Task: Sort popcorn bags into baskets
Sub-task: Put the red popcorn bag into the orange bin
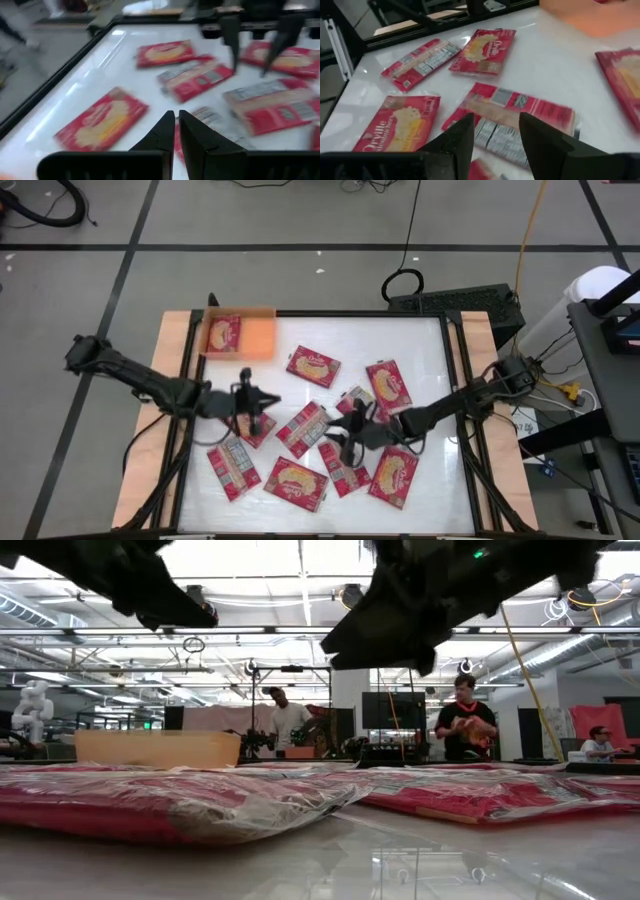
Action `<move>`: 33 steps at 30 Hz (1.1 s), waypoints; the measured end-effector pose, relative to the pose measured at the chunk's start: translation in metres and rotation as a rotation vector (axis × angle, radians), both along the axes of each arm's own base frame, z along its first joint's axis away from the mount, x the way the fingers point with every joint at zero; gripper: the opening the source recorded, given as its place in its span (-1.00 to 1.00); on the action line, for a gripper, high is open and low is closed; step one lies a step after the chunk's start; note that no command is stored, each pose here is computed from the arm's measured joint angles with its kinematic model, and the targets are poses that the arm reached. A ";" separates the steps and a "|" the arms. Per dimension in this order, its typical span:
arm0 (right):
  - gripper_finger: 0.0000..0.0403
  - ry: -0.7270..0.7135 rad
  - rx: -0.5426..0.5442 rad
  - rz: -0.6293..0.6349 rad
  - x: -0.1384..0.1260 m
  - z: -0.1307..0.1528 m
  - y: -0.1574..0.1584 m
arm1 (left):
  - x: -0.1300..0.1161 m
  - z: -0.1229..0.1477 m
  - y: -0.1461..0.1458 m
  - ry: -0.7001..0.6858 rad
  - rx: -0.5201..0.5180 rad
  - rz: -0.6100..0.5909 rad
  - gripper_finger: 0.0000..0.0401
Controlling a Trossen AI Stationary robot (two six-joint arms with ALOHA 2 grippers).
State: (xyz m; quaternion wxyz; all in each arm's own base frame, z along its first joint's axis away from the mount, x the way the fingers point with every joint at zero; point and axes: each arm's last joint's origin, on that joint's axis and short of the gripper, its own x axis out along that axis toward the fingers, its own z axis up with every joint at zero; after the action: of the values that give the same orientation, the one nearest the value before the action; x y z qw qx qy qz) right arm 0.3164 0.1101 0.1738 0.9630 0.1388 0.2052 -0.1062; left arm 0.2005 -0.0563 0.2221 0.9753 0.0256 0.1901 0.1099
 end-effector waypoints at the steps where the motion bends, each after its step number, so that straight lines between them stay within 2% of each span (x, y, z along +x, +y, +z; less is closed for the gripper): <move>1: -0.26 -0.002 0.007 -0.017 -0.003 0.000 0.005 | 0.000 -0.002 -0.005 -0.009 0.006 -0.011 -0.85; 11: -0.26 0.054 0.070 -0.053 -0.025 -0.009 0.038 | 0.004 -0.014 -0.025 -0.002 0.042 -0.036 -0.84; 15: -0.26 0.072 0.060 -0.069 -0.026 -0.011 0.038 | 0.004 -0.015 -0.025 -0.003 0.038 -0.031 -0.73; 17: -0.26 0.044 0.013 -0.107 -0.024 -0.009 0.033 | 0.004 -0.015 -0.025 -0.005 0.020 -0.021 -0.63; 20: -0.26 0.041 -0.078 -0.100 -0.017 -0.007 0.023 | 0.004 -0.015 -0.025 -0.011 -0.008 -0.009 -0.50; 28: -0.26 0.088 -0.156 -0.112 -0.003 -0.009 -0.010 | 0.009 -0.027 -0.028 0.025 -0.059 0.020 -0.30; 30: -0.26 0.104 -0.157 -0.132 0.000 -0.010 -0.022 | 0.011 -0.032 -0.029 0.044 -0.060 0.025 -0.30; 33: -0.26 0.112 -0.074 -0.122 0.007 -0.010 -0.044 | 0.014 -0.038 -0.030 0.065 -0.063 0.033 -0.32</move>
State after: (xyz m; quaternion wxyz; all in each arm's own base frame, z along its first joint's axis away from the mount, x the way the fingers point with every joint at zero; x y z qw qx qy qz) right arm 0.3237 0.0663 0.1635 0.9462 0.1091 0.2460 -0.1796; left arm 0.2141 -0.0862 0.1840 0.9670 -0.0046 0.2254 0.1188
